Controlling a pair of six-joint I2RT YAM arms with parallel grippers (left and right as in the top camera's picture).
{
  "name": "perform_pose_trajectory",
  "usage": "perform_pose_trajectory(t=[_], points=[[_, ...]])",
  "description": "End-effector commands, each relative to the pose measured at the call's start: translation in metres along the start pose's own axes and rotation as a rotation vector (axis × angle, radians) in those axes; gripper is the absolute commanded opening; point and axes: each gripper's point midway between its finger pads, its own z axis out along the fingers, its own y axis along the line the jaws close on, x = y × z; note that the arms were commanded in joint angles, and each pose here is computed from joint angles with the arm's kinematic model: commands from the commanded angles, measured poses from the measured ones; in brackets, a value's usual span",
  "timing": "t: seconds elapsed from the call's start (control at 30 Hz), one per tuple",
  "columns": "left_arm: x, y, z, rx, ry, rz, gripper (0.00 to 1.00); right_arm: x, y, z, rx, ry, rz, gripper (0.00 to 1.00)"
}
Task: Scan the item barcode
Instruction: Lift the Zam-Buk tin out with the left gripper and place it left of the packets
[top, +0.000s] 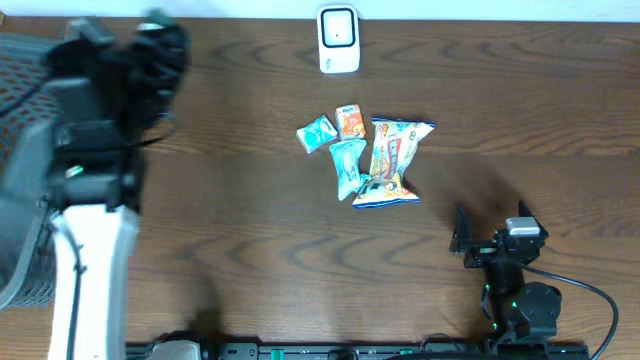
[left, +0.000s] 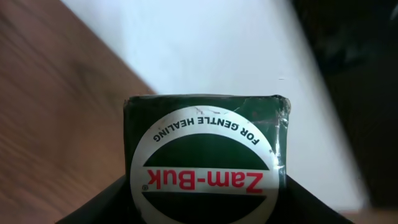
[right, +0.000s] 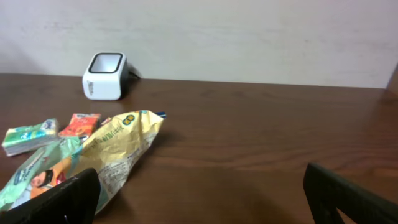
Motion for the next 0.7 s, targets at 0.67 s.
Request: perform_pose_trajectory(t=[0.67], points=[[0.199, 0.16, 0.147, -0.574, 0.411, 0.549, 0.77, 0.0, -0.002, 0.0, 0.008, 0.0, 0.006, 0.99]])
